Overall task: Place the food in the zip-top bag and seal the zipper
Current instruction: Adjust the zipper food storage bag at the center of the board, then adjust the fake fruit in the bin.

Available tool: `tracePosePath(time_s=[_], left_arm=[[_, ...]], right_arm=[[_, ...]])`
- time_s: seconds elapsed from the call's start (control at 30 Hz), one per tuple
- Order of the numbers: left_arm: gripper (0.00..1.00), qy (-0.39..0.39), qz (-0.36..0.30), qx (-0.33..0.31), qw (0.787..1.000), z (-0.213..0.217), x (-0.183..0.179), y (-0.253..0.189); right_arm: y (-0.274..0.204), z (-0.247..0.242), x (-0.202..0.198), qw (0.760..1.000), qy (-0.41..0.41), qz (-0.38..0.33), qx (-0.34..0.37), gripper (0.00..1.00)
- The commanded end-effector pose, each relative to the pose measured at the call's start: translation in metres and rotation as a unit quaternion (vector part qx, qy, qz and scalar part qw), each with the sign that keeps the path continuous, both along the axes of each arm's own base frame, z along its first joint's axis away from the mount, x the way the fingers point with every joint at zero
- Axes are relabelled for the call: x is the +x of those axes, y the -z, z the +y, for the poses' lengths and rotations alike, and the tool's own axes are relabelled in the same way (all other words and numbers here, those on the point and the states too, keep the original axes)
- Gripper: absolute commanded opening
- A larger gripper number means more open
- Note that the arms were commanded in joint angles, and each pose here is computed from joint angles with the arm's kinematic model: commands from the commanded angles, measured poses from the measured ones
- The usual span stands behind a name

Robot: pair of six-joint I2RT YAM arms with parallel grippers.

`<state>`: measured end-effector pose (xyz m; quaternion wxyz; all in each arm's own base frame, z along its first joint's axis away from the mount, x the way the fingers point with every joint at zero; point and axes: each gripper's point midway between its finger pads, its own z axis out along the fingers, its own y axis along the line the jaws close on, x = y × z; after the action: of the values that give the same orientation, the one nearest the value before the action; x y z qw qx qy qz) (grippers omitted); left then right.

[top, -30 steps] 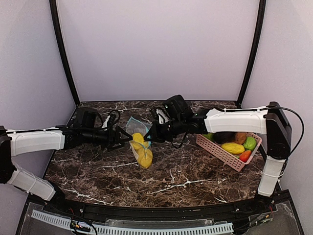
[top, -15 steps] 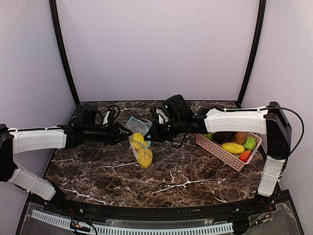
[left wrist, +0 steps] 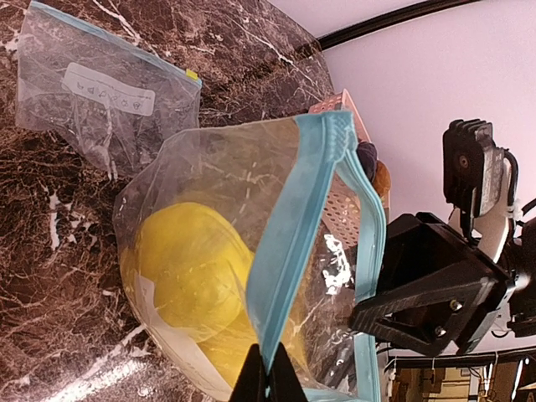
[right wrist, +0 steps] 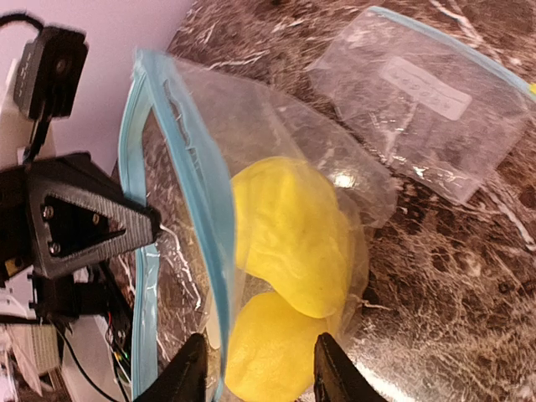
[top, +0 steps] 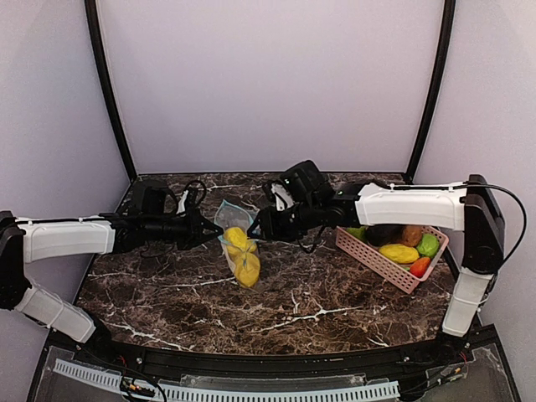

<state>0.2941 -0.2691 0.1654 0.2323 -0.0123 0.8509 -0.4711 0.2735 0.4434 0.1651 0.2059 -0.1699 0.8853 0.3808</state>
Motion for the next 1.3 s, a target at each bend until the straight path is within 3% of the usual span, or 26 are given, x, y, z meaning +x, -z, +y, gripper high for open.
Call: tracePosePath(time_s=[0.0, 0.17, 0.27, 0.47, 0.73, 1.07, 1.27], left_arm=[[0.01, 0.001, -0.021, 0.017, 1.000, 0.003, 0.000, -0.010], [0.01, 0.004, -0.023, 0.025, 0.999, 0.006, 0.000, -0.009], [0.01, 0.007, -0.024, 0.026, 0.999, 0.006, -0.001, -0.009], [0.01, 0.006, -0.027, 0.035, 0.999, 0.009, 0.000, -0.007], [0.01, 0.019, -0.028, 0.036, 0.999, 0.006, -0.002, -0.006], [0.01, 0.025, -0.031, 0.037, 0.999, 0.005, -0.003, -0.007], [0.01, 0.026, -0.029, 0.043, 0.998, 0.007, -0.004, -0.006]], right_arm=[[-0.025, -0.042, 0.008, 0.994, 0.033, -0.076, -0.067, 0.57], [-0.022, -0.109, 0.021, 0.977, 0.090, -0.098, -0.168, 0.72], [-0.016, -0.156, 0.023, 0.966, 0.140, -0.081, -0.201, 0.76], [0.008, -0.248, 0.017, 0.936, 0.256, -0.020, -0.239, 0.77], [0.027, -0.351, 0.007, 0.884, 0.402, 0.030, -0.235, 0.74], [0.060, -0.411, 0.010, 0.835, 0.502, 0.064, -0.216, 0.70], [0.074, -0.418, 0.020, 0.824, 0.529, 0.074, -0.190, 0.70]])
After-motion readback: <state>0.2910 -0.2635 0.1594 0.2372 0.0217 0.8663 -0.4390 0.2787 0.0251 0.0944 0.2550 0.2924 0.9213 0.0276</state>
